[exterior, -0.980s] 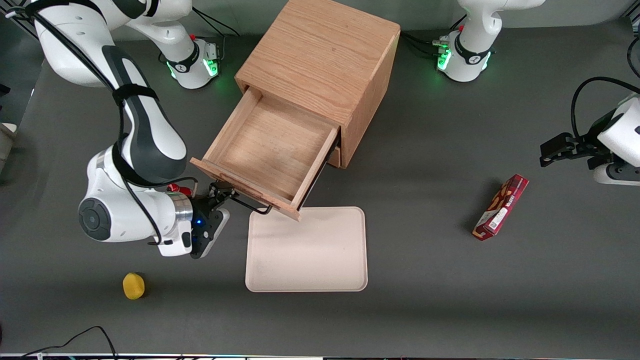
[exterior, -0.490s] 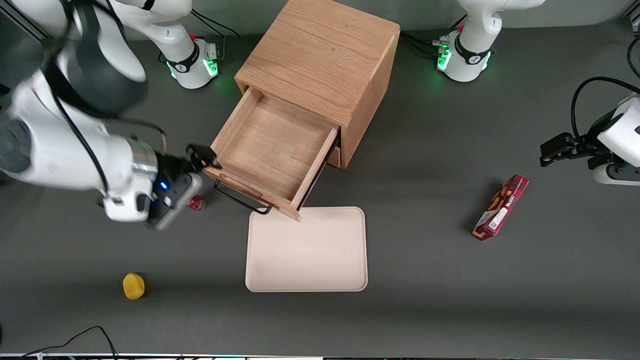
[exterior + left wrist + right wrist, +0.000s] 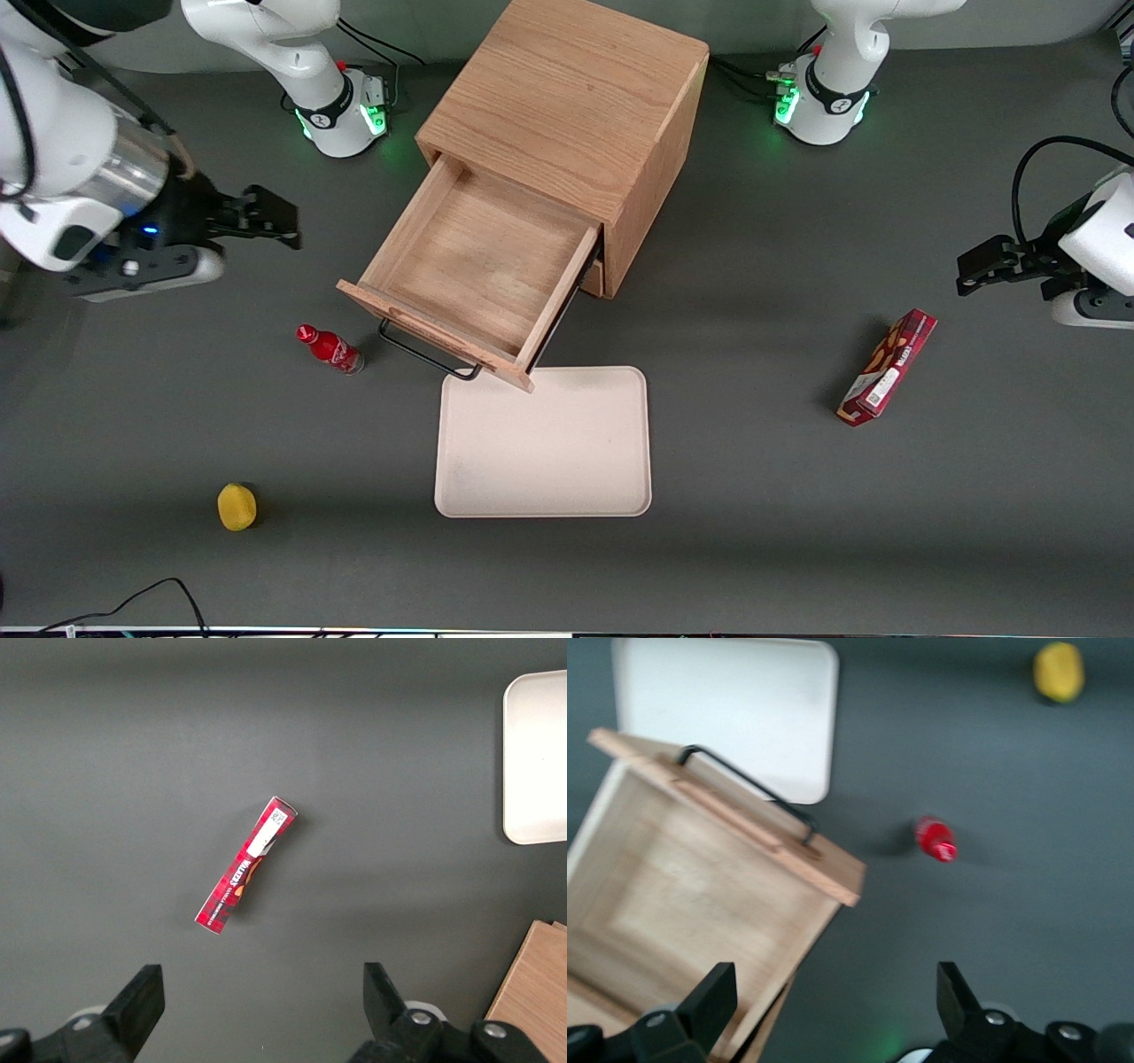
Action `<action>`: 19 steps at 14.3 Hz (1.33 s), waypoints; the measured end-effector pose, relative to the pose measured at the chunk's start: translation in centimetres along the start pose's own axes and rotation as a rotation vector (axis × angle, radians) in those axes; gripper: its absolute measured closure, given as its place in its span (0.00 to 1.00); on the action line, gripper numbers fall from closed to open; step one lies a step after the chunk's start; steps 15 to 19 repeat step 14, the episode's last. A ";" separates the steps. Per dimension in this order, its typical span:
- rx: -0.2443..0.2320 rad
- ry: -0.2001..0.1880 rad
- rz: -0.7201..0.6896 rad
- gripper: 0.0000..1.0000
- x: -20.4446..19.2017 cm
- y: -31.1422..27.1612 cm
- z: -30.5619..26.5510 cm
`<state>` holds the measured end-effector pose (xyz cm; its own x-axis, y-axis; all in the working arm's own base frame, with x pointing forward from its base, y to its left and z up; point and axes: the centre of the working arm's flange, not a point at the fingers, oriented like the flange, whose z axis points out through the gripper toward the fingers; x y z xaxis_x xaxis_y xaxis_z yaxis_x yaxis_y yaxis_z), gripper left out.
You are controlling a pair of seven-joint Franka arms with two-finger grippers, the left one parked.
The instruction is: Open upper drawer
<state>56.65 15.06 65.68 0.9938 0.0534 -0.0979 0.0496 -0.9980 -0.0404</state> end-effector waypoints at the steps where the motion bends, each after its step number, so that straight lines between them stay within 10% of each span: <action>1: -0.012 0.004 0.032 0.00 -0.8 1.3 -0.6; 9: -0.020 0.112 0.190 0.00 -10.8 9.6 4.2; 19: -0.002 0.162 0.188 0.00 -11.7 11.2 4.0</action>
